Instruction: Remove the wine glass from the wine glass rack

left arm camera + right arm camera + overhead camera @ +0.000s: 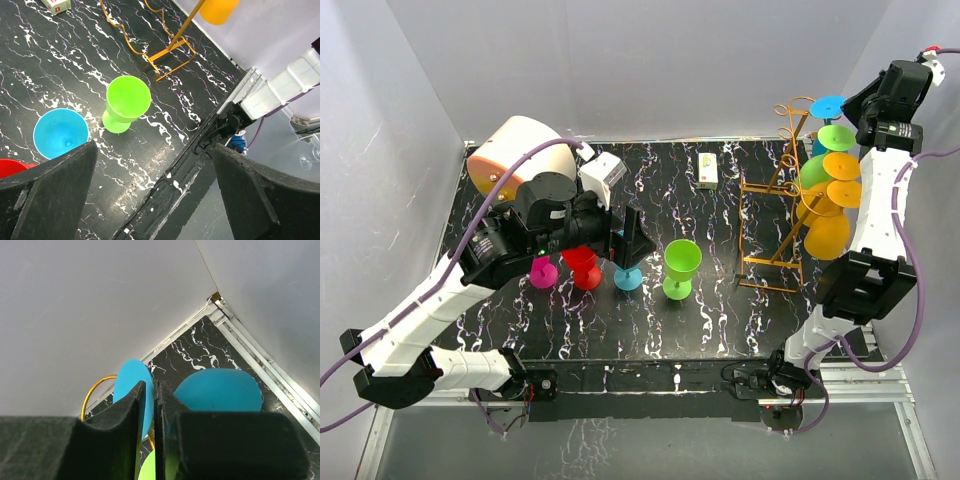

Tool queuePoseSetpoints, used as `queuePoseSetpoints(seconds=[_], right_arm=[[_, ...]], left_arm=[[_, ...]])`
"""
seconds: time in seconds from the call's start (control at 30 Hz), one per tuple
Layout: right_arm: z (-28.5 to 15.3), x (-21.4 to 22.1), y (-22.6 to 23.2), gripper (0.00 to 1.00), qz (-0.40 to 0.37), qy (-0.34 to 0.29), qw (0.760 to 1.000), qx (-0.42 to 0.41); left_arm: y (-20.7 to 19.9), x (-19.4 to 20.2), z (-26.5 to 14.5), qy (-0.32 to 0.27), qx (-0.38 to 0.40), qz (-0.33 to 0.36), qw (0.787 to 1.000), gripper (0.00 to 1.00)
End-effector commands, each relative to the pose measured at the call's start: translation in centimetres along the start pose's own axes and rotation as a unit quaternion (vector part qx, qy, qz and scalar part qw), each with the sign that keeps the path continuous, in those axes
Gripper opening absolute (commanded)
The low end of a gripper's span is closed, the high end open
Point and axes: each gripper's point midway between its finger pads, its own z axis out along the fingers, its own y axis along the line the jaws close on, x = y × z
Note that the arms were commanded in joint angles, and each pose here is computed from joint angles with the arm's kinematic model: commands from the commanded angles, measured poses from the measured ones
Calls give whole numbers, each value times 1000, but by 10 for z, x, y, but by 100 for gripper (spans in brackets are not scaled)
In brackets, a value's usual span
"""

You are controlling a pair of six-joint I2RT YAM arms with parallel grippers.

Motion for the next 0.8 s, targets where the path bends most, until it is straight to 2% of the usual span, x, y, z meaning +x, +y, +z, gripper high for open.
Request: queuePoseSetpoints(seconds=[0.0,0.3,0.53,0.77], right_arm=[[-28,-43,19,10,18,-75,997,-26],[-30,-38,24,4,41,-70,996,-44],[-25,-32,7,34,22,-63,998,-5],[-16,-16,-5,51,15,-46,999,9]], left_arm=[[-4,-14,-8,-19,6,0,1000,99],[-5,-14,-9,-21,9,0,1000,99],[-4,-12,-8,-18,7,0,1000,99],[-4,-11,-8,-16,6,0,1000,99]])
